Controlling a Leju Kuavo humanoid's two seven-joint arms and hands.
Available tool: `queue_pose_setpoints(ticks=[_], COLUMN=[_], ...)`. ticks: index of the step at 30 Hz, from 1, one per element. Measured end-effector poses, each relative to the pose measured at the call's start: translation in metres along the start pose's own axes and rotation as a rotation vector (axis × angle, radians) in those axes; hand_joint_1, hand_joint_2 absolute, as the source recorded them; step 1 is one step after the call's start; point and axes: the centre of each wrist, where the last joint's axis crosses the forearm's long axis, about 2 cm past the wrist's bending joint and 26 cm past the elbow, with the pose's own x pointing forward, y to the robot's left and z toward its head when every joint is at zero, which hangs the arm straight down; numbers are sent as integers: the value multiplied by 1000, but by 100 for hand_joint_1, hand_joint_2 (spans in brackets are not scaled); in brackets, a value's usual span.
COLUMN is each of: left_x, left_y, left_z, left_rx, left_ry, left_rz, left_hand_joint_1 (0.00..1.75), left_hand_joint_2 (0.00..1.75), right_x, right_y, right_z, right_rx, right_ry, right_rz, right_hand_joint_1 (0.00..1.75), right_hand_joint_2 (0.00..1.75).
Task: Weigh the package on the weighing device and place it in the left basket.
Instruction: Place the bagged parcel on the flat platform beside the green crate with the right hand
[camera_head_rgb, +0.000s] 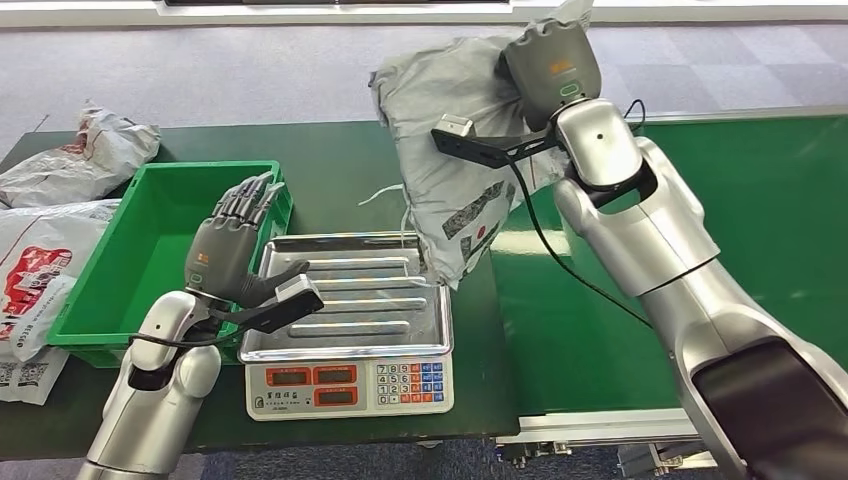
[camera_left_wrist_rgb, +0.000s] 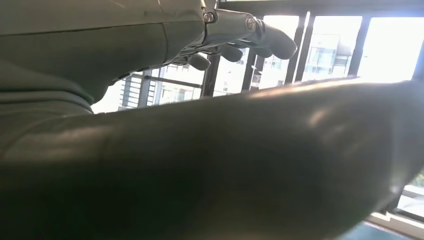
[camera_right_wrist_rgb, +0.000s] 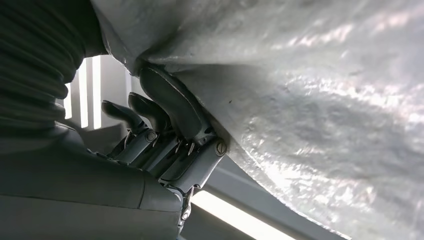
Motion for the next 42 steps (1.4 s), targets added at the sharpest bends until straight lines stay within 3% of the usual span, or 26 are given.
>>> queue_pose_setpoints(ticks=[7, 14, 18, 24, 41, 42], left_x=[-3, -16, -21, -28, -37, -39], left_y=[0, 7, 9, 13, 19, 21], left_z=[0, 0, 0, 2, 4, 4], left_rx=[26, 50, 55, 66, 75, 80], left_ry=[56, 112, 136, 162, 202, 211], left_rz=[-32, -65, -75, -82, -115, -129], left_hand_joint_1=[0, 0, 0, 0, 0, 0], left_hand_joint_2=[0, 0, 0, 0, 0, 0], right_x=[73, 147, 175, 192, 201, 202], right_y=[13, 28, 27, 28, 33, 36], right_z=[-6, 9, 15, 23, 31, 33], right_rx=[36, 42, 43, 51, 80, 88], right_ry=[-184, -364, -424, -465, -484, -483], right_rz=[-154, -334, -387, -436, -469, -481], right_hand_joint_1=[175, 175, 175, 175, 175, 131], right_hand_joint_2=[175, 175, 175, 175, 175, 175])
